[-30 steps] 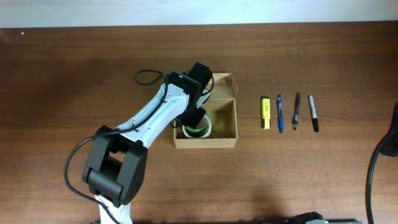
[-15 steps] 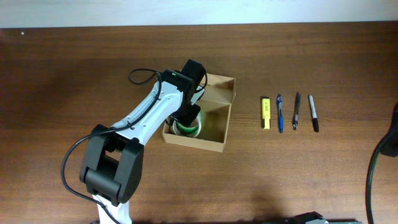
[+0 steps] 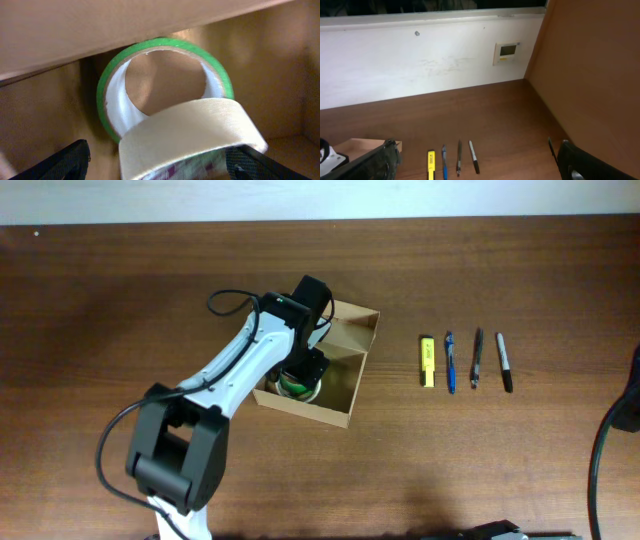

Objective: Pack container
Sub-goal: 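Carry the masking tape into the box beside the green tape, then open the left gripper and withdraw it to the left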

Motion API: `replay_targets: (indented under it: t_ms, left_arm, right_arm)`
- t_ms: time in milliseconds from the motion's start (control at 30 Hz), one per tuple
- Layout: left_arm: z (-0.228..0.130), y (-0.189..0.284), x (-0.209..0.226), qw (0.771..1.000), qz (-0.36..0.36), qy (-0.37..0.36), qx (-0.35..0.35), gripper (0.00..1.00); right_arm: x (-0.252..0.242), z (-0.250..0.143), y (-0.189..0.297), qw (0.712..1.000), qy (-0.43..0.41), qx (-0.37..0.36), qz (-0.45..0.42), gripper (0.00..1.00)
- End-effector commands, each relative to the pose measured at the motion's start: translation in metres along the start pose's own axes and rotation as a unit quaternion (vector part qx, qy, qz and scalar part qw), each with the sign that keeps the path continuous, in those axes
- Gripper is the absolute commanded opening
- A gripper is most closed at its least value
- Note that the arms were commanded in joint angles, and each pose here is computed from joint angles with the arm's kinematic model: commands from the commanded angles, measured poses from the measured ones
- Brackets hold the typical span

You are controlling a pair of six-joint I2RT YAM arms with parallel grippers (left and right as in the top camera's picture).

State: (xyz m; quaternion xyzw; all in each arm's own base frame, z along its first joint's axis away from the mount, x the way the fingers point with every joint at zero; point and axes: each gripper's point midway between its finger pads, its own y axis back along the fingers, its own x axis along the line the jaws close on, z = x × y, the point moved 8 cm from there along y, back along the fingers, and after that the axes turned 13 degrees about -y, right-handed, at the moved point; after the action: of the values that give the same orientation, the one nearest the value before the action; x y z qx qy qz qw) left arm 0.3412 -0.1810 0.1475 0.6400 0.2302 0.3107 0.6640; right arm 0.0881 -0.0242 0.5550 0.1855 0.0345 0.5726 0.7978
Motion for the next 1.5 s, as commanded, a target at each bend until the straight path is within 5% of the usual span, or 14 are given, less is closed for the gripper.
replay_targets:
  t_ms: [0,467,567,733,933,1133,1467]
  left_arm:
    - [-0.001,0.033,-0.005,0.999,0.012,-0.007,-0.042,0.87]
    - [-0.014,0.124,-0.001,0.989,0.091,-0.003,-0.12,0.87]
    - [-0.022,0.154,0.006,0.981,0.124,0.011,-0.149,0.98]
    - [-0.046,0.224,0.021,0.959,0.15,0.068,-0.232,1.0]
    - [-0.122,0.311,0.048,0.901,0.223,0.202,-0.313,1.0]
    - [-0.181,0.332,0.049,0.865,0.283,0.283,-0.301,1.0]
    - [-0.208,0.324,0.042,0.872,0.302,0.305,-0.236,0.99]
  right_arm:
    - [0.003,0.001,-0.004,1.0,0.0,0.002,0.001,0.99]
    - [0.008,0.002,-0.009,1.0,0.001,0.008,0.012,0.99]
    - [0.009,0.003,-0.009,1.0,-0.001,0.006,0.014,0.99]
    - [0.01,0.002,-0.01,1.0,0.0,0.008,0.018,0.99]
    - [0.014,0.005,-0.013,1.0,0.0,0.007,0.024,0.99]
    - [0.036,0.003,-0.046,0.998,0.029,0.049,0.03,0.99]
    - [0.082,-0.022,-0.139,0.98,0.088,0.177,-0.002,0.99]
